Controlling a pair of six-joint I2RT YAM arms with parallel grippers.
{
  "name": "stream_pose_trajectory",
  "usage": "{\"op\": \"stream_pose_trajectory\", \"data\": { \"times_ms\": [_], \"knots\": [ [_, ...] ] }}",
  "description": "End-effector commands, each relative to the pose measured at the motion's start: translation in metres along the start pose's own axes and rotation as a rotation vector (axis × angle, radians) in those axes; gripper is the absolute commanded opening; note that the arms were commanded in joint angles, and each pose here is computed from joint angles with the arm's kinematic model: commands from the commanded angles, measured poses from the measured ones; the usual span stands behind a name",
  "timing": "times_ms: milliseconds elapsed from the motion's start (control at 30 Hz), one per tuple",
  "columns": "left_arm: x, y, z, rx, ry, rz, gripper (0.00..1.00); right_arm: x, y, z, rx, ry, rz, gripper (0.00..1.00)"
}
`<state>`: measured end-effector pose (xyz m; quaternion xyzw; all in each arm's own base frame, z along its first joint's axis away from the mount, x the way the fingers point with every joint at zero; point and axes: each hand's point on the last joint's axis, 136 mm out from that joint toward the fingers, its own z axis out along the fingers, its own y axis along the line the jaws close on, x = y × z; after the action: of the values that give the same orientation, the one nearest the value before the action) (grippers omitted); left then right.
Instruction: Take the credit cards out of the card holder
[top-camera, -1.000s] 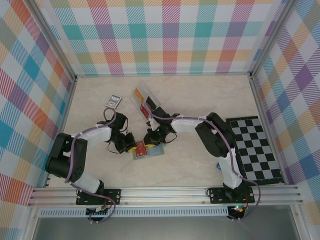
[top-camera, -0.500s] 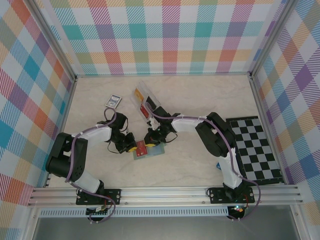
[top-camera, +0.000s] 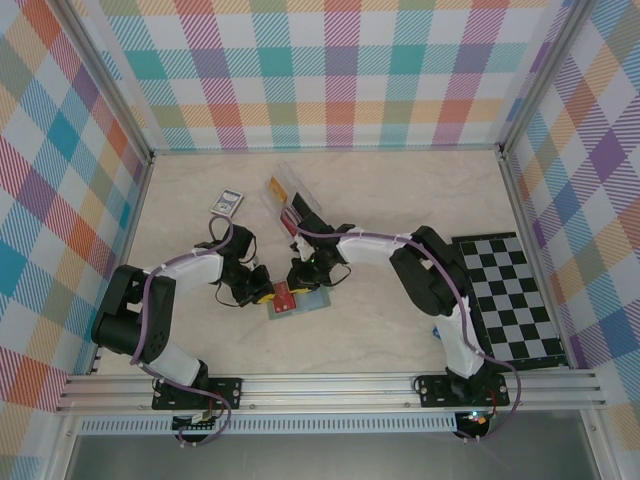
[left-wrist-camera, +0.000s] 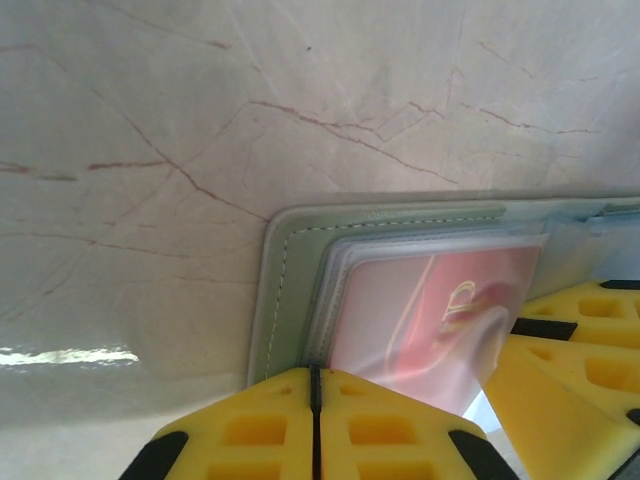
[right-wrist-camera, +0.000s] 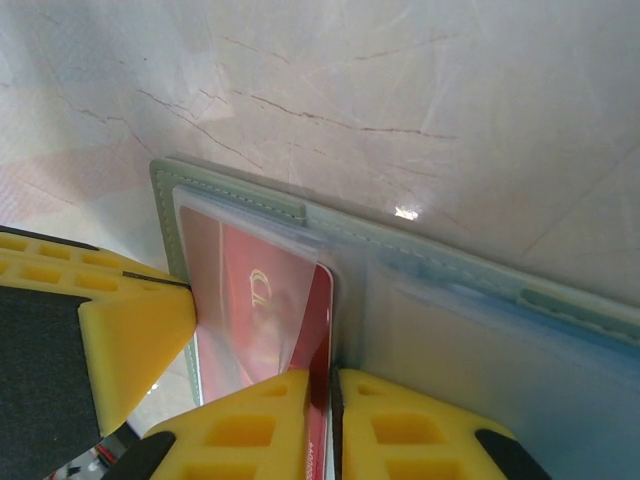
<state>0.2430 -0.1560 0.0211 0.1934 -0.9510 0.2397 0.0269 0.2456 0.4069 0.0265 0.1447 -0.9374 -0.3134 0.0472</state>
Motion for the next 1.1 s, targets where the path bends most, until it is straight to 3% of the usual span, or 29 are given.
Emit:
{"op": "stream_pose_trajectory", "data": {
  "times_ms": [0,267,733,1067],
  "knots": [
    [0.012,0.000,0.014,0.016,0.049,0.024,0.08,0.010,0.017,0.005,0.014,0.021,-0.078,0.15],
    [0.011,0.001,0.012,0.009,0.039,0.022,0.09,0.011,0.021,0.003,0.031,0.013,-0.087,0.00],
    [0.004,0.004,-0.005,-0.044,-0.026,0.023,0.25,0.013,0.005,-0.027,0.109,-0.052,-0.038,0.00],
    [0.003,-0.001,-0.010,-0.032,-0.037,0.034,0.20,0.012,-0.020,-0.032,0.167,-0.060,0.000,0.00]
  ]
}}
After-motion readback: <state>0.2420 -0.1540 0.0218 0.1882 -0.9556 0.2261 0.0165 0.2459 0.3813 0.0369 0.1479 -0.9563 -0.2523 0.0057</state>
